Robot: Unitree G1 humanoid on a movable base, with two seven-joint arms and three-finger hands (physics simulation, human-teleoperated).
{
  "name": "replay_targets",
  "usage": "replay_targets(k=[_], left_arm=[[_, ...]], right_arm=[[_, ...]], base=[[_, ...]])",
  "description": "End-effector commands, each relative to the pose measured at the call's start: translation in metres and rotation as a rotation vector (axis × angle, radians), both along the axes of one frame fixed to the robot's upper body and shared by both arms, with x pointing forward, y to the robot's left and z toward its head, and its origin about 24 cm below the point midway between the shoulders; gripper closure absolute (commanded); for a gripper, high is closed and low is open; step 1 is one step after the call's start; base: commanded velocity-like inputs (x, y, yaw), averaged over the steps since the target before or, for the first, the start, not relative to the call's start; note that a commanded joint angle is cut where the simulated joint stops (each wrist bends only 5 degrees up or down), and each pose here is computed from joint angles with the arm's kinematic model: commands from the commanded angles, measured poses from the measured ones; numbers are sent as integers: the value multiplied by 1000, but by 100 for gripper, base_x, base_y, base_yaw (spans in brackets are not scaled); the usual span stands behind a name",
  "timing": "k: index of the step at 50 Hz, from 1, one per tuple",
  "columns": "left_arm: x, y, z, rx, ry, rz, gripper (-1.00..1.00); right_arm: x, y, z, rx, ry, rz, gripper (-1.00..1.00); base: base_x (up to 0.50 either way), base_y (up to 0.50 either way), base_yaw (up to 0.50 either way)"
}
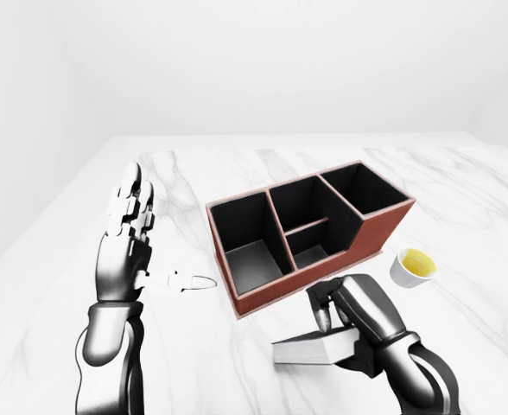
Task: Pick up the book and place it in the front compartment of the caddy.
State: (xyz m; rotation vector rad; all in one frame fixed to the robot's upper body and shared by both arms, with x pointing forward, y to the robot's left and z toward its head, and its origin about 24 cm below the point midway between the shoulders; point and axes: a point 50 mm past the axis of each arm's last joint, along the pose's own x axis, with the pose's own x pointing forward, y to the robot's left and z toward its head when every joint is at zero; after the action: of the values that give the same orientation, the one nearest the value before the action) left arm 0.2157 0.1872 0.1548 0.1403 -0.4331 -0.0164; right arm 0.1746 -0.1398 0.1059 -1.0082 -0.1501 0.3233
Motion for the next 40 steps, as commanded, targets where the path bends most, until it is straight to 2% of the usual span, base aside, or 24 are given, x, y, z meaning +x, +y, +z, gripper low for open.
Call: replay_targets(k=[1, 8, 40], left_arm=[[0, 0, 1, -1, -4, 0, -100], [-1, 1, 2, -1, -9, 3, -100], [-1, 1, 1, 0, -6, 5, -100]], right_arm=[[3, -2, 32, 8, -121, 13, 100], [6, 2, 49, 8, -178, 62, 100], [18, 12, 105, -97, -416, 172, 100]], base=[[0, 0, 0], [0, 0, 0], [0, 0, 0]])
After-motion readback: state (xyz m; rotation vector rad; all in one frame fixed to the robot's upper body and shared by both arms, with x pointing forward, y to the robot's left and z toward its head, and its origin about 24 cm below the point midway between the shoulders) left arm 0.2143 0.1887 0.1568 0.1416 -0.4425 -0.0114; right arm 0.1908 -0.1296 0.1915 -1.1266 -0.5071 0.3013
